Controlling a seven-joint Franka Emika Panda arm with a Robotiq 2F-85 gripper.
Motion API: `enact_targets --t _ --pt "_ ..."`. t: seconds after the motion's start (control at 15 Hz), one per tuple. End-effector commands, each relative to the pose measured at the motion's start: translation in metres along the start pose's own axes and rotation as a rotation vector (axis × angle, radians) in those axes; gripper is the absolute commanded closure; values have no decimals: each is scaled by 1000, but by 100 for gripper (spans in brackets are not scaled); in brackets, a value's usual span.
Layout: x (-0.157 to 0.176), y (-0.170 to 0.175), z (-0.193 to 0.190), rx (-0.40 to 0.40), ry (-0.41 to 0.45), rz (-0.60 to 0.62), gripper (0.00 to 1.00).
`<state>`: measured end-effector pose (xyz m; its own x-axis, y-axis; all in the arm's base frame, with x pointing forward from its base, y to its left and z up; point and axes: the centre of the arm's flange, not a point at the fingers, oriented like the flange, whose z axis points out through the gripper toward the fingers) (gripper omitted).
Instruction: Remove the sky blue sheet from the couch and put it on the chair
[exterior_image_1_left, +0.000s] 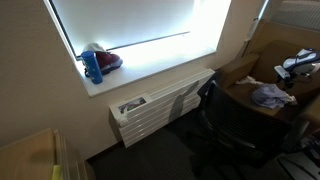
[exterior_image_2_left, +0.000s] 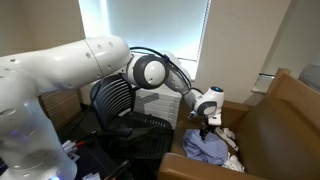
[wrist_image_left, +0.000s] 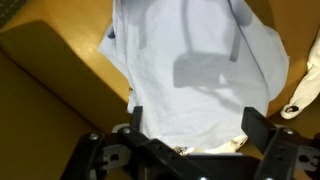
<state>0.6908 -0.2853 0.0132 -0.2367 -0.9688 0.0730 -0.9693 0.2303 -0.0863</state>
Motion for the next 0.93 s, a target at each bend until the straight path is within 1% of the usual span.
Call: enact_targets --t 0.0,0.2,0.27,0.33,0.47,0.53,0.6,0.73,0.87 --pt "0 0 0 0 3 3 0" --pt "5 4 4 -4 0 -3 0" --pt "6 3 9 -19 -72 -60 0" --pt "5 1 17 -10 -120 -113 0" --pt "0 -7 34 -19 -189 -184 0" --pt "-5 -9 42 -49 -200 -207 0" --pt "-4 -12 49 -78 -199 -219 0" --pt "-9 -13 62 -143 -130 -202 0" --pt "-9 -12 73 -201 -103 -196 0"
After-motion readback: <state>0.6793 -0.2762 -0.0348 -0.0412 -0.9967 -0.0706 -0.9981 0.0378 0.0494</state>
